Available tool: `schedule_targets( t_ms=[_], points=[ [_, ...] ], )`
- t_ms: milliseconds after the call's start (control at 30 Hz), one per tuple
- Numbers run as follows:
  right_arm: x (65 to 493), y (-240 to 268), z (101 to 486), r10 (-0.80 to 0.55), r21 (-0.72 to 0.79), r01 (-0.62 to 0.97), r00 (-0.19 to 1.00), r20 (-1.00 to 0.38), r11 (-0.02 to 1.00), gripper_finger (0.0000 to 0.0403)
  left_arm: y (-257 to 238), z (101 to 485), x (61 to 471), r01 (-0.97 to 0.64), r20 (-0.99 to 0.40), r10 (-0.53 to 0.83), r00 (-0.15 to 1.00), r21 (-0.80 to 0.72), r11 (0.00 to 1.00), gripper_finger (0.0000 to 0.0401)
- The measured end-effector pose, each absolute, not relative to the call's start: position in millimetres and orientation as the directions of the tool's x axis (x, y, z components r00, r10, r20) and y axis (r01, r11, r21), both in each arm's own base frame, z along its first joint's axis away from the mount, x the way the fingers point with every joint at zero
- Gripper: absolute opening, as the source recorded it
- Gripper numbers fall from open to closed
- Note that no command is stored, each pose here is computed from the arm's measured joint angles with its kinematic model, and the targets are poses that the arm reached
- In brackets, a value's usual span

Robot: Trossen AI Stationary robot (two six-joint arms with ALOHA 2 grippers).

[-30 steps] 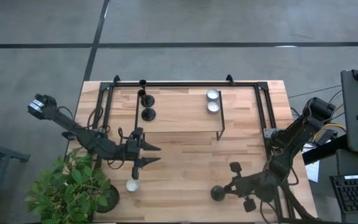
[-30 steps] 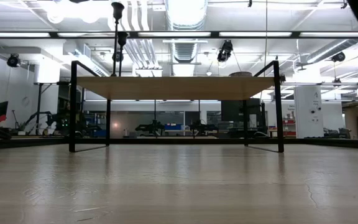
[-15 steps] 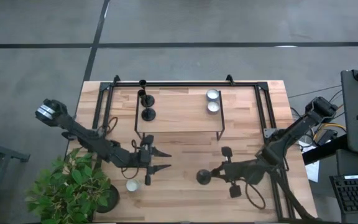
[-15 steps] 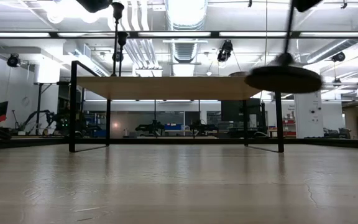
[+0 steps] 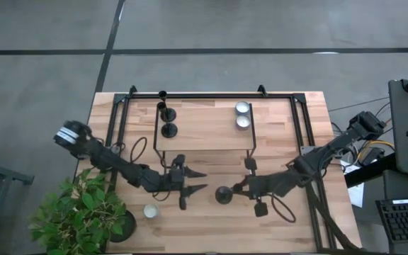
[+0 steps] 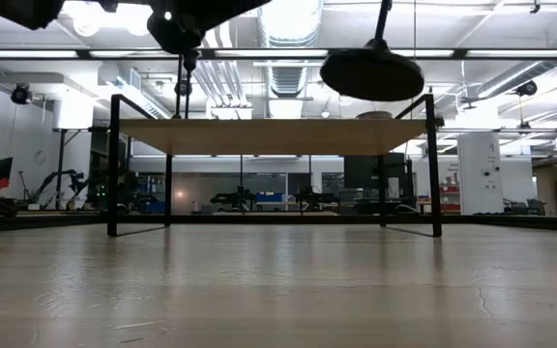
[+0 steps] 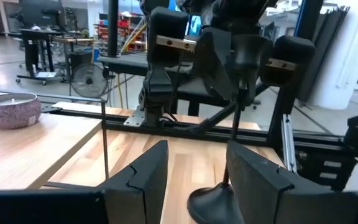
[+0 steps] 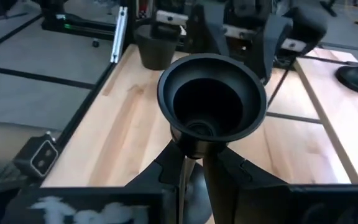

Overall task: Pick & Place candle stick holders
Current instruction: Put the black holder on the shelf

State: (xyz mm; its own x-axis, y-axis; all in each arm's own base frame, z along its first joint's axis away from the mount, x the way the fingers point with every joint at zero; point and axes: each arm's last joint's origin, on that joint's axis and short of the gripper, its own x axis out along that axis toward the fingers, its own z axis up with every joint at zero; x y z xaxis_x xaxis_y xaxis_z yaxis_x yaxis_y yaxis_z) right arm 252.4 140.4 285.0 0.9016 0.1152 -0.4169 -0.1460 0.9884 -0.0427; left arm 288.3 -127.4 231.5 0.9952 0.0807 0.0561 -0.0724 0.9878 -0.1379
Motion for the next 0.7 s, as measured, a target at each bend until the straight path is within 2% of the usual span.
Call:
schedule_targets(
  t_ms=[500, 700],
  points=[
    [263, 123, 289, 0.073, -0.037, -0.097, 0.909, -0.41, 0.995, 0.0039, -137, 232, 328, -0.068, 0.071, 0.08, 0.994, -0.156, 0.985, 0.0161],
    [266, 124, 286, 0.063, -0.018, -0.077, 0.91, -0.41, 0.997, 0.0039, -138, 230, 342, -0.091, 0.034, 0.097, 0.995, -0.16, 0.983, 0.0161]
  ],
)
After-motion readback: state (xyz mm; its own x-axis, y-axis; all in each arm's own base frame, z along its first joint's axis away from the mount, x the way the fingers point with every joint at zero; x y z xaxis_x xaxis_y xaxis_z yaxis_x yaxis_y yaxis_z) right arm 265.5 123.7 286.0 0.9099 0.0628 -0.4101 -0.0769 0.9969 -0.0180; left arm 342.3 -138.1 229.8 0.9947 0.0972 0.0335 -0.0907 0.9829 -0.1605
